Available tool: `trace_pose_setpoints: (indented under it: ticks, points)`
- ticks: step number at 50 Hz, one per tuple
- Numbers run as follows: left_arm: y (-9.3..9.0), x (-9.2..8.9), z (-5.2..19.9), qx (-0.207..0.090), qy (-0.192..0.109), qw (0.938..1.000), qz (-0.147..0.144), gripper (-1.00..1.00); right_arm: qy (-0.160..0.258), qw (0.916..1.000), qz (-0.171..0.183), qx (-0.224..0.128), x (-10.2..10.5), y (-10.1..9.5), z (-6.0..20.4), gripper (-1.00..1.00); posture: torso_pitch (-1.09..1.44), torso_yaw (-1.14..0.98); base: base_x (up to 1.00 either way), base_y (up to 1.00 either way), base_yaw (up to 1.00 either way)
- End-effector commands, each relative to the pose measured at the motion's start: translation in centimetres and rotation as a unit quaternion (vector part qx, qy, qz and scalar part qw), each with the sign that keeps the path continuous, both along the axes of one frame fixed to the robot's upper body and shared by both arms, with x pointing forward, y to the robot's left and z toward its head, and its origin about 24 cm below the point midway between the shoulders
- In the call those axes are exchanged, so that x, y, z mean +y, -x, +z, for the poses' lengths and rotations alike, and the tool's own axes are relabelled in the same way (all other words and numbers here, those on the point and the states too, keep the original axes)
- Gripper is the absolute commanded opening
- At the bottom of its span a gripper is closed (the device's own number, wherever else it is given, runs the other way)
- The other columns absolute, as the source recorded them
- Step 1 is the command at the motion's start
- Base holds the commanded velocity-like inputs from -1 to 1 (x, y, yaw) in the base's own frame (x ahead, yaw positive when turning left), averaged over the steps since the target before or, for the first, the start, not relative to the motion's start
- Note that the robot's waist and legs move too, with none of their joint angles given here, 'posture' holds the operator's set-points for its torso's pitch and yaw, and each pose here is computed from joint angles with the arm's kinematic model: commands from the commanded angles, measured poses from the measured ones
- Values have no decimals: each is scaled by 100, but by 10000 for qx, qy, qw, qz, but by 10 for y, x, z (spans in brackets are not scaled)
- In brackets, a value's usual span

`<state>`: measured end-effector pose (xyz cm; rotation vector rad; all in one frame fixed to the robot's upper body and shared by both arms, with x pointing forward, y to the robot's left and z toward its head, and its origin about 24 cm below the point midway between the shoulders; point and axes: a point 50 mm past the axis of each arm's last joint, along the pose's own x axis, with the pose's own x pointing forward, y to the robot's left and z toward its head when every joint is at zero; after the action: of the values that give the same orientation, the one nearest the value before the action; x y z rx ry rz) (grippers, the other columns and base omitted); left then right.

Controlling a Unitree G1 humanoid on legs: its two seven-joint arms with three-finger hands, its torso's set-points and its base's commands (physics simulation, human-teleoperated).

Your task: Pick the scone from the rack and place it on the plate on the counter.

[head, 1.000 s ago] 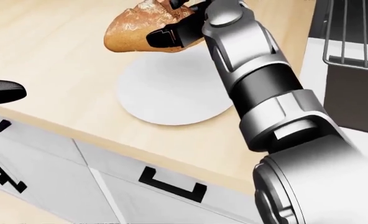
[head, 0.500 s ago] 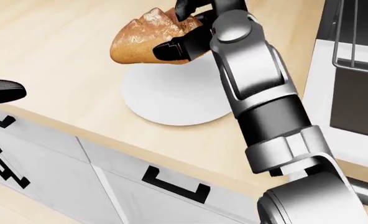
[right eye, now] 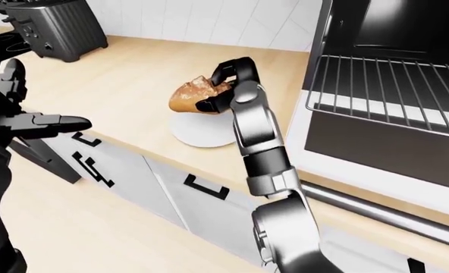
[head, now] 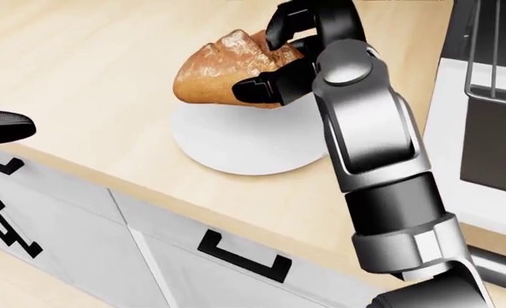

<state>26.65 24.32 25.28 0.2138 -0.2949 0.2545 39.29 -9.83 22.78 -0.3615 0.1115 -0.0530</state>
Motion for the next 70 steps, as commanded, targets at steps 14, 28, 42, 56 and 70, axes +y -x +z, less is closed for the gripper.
trace_pose_setpoints:
  ticks: [14,28,42,56,70]
  points:
    - [3,0,18,-428,-139,9990,50,100,-24,9986,6,-521,-1,9,26,-83,0,50,0,0,0]
    - [2,-1,19,-435,-148,9989,42,100,-38,9988,-21,-492,-4,10,27,12,0,50,0,0,0]
    - [4,0,20,-450,-160,9988,75,100,-70,9988,-14,-481,-4,11,27,80,0,50,0,0,0]
    - [7,3,22,-456,-146,9988,96,100,-86,9985,-12,-540,-3,11,35,100,0,50,0,0,0]
    - [5,1,24,-450,-159,9988,51,100,-153,9959,188,-873,8,25,64,100,0,50,0,0,0]
